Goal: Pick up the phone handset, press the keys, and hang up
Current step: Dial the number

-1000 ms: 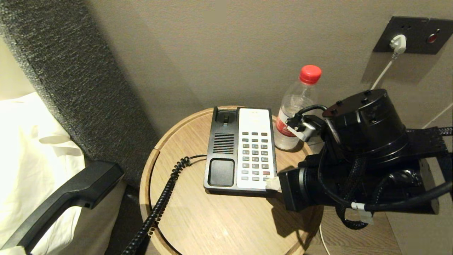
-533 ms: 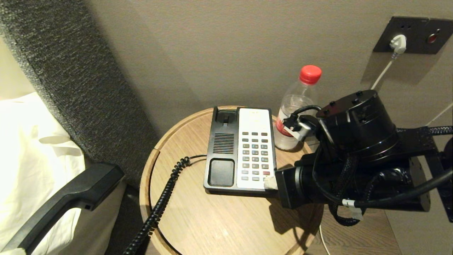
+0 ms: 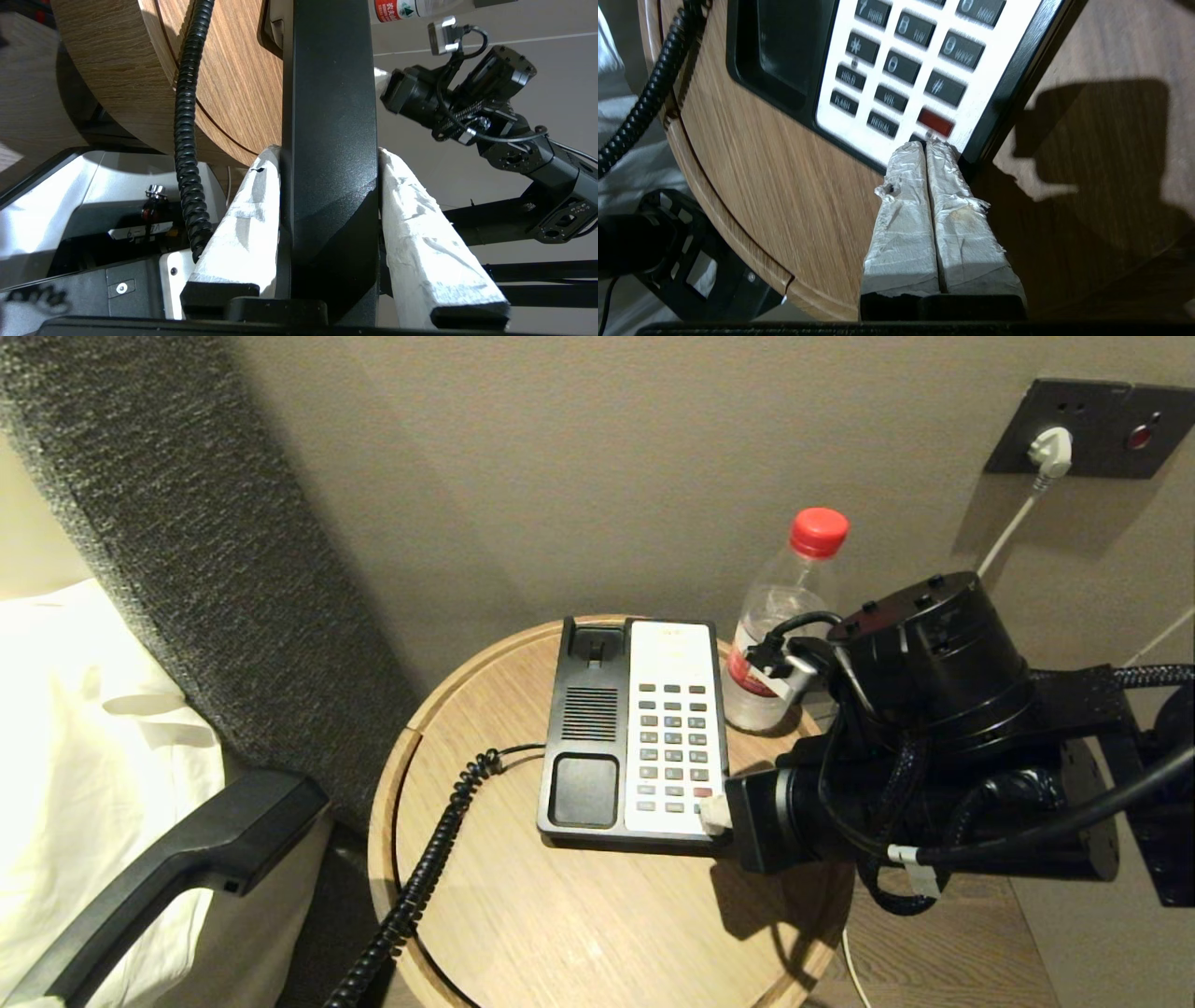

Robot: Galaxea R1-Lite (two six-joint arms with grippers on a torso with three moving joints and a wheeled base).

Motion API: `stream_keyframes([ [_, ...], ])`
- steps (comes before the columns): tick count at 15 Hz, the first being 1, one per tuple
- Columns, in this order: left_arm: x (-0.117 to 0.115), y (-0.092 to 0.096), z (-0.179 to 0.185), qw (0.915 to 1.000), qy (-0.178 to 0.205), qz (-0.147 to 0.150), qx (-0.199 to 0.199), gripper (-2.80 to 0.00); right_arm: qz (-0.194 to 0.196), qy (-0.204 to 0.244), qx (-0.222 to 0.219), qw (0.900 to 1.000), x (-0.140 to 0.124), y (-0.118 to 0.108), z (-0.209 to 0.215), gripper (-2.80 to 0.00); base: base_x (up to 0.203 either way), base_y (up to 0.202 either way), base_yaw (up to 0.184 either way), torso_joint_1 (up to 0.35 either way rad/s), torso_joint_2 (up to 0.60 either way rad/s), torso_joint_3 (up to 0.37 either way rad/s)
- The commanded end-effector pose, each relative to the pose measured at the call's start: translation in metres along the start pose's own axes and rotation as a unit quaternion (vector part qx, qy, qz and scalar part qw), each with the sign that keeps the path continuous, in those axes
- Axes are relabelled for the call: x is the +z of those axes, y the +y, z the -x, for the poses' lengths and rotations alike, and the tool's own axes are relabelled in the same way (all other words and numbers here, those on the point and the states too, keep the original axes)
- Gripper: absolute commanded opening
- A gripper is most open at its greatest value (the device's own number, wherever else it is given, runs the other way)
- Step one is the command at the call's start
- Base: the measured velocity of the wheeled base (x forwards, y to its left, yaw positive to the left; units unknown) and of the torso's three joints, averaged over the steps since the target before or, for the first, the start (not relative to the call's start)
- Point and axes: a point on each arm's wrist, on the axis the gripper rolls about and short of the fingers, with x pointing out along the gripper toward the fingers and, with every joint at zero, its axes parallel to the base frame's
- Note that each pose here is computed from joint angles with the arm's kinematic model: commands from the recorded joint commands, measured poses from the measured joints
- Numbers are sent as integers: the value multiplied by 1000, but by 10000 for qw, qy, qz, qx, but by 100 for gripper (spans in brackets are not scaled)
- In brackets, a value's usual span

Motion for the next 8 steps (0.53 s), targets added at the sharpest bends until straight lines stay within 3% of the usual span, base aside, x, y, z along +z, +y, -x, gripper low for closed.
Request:
stream_keyframes([
  [1, 0, 0, 0, 10000, 14, 29, 1, -280, -20, -1, -20, 10000, 1, -1, -1, -280, 0, 0, 0, 0, 0, 0],
  [8, -1, 2, 0, 10000, 24, 35, 15, -280, -7, 23, -38, 10000, -1, -2, -6, -280, 0, 0, 0, 0, 0, 0],
])
